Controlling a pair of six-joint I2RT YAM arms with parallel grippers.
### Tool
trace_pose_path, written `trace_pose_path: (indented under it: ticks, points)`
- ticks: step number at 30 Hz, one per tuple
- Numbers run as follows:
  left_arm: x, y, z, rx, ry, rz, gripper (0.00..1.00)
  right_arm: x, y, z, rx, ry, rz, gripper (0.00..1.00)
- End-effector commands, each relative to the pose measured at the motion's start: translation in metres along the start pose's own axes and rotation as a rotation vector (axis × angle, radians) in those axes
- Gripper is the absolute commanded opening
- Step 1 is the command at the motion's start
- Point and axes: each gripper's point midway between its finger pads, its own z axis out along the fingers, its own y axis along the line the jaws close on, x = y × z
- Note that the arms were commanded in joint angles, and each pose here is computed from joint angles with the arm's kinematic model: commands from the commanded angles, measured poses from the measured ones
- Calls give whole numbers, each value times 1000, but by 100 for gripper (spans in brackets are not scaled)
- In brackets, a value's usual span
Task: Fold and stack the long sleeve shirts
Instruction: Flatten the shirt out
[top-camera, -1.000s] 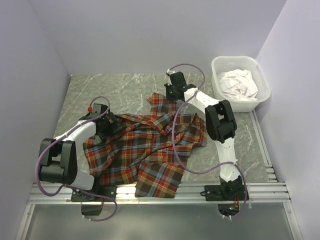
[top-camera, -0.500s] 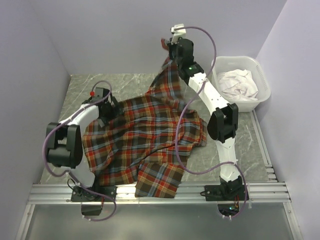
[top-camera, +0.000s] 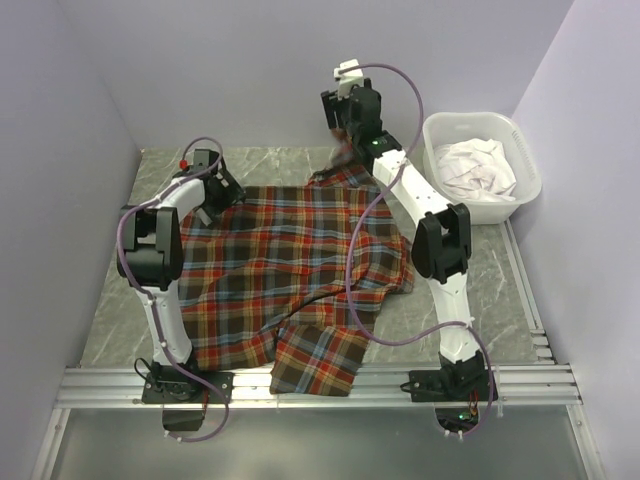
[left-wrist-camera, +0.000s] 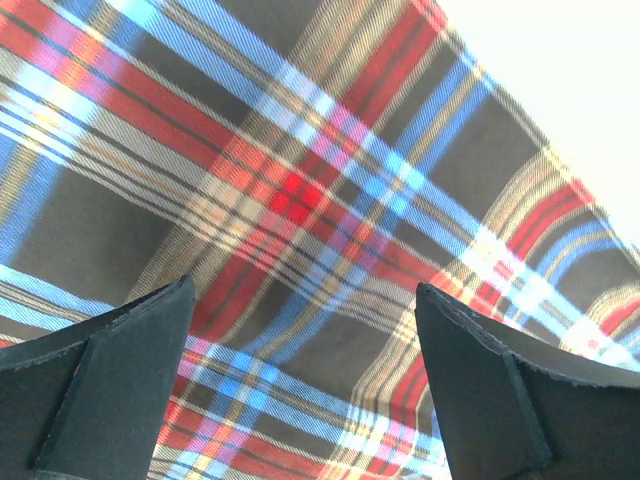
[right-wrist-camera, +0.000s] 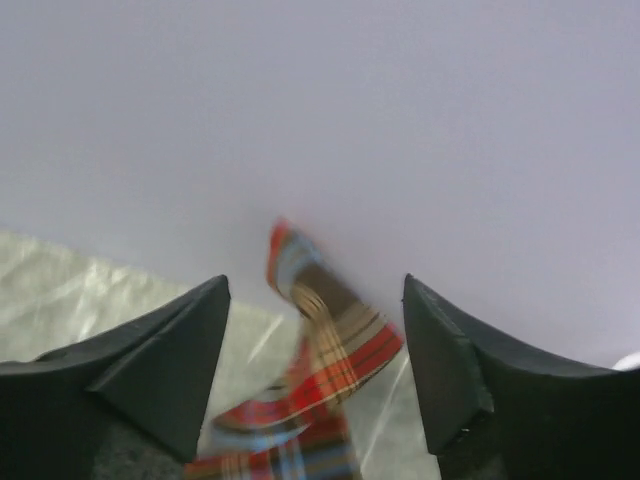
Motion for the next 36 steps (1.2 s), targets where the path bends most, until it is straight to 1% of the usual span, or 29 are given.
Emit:
trace_pose_path:
  ticks: [1, 3, 4, 5, 6, 7, 8, 9, 10, 11, 12, 13, 14, 15, 17, 20, 25, 29, 30, 31, 32, 33, 34, 35, 36]
  points:
    - [-17, 12, 7, -41, -38, -34, 98, -10, 2, -26, -30, 69, 101, 78]
    - [-22, 13, 7, -47, -48, -35, 98, 14, 4, -44, -34, 180, 130, 78]
    - [-22, 14, 7, -50, -49, -35, 98, 3, 0, -58, -27, 188, 192, 78]
    - [-20, 14, 7, -48, -46, -37, 98, 26, 5, -69, -29, 256, 219, 78]
    - [-17, 15, 8, -44, -41, -41, 98, 34, 5, -79, -27, 295, 247, 77]
    - [-15, 15, 7, -41, -38, -46, 98, 37, 3, -96, -11, 338, 311, 77]
    - [-13, 17, 8, -43, -33, -49, 98, 68, 6, -109, 0, 419, 326, 75]
    - [-9, 20, 8, -49, -26, -51, 98, 84, 8, -121, 4, 475, 348, 75]
    - [-6, 21, 9, -50, -21, -52, 98, 86, 9, -133, 7, 491, 399, 74]
    - [-5, 23, 9, -54, -19, -54, 98, 118, 13, -149, 22, 568, 406, 73]
    - [-1, 27, 10, -62, -12, -54, 98, 131, 15, -159, 34, 601, 422, 72]
    - [0, 27, 10, -60, -12, -58, 98, 134, 18, -167, 37, 605, 466, 71]
    - [3, 29, 11, -63, -7, -60, 98, 162, 24, -181, 31, 666, 478, 69]
    - [7, 32, 13, -70, 1, -61, 98, 170, 28, -185, 41, 683, 514, 68]
    - [11, 35, 16, -81, 15, -60, 98, 199, 36, -198, 36, 752, 534, 66]
    - [16, 39, 23, -99, 35, -61, 98, 229, 43, -205, 47, 809, 572, 64]
    - [12, 43, 30, -116, 24, -69, 98, 266, 44, -202, 72, 881, 620, 62]
    - [9, 43, 41, -113, 34, -72, 98, 281, 32, -189, 103, 907, 657, 61]
    - [8, 41, 46, -105, 41, -74, 96, 293, 27, -188, 121, 938, 662, 61]
    - [8, 39, 48, -97, 45, -75, 95, 295, 27, -186, 115, 951, 672, 61]
    - [6, 39, 50, -91, 52, -78, 96, 289, 23, -177, 115, 937, 682, 61]
    - [2, 33, 51, -79, 53, -77, 95, 299, 18, -178, 128, 970, 687, 62]
    - [0, 30, 52, -72, 53, -74, 95, 299, 14, -174, 137, 972, 692, 62]
    - [-1, 29, 55, -67, 54, -67, 95, 290, 12, -163, 117, 956, 711, 62]
    - [-6, 22, 55, -45, 49, -63, 95, 300, 7, -163, 134, 987, 715, 62]
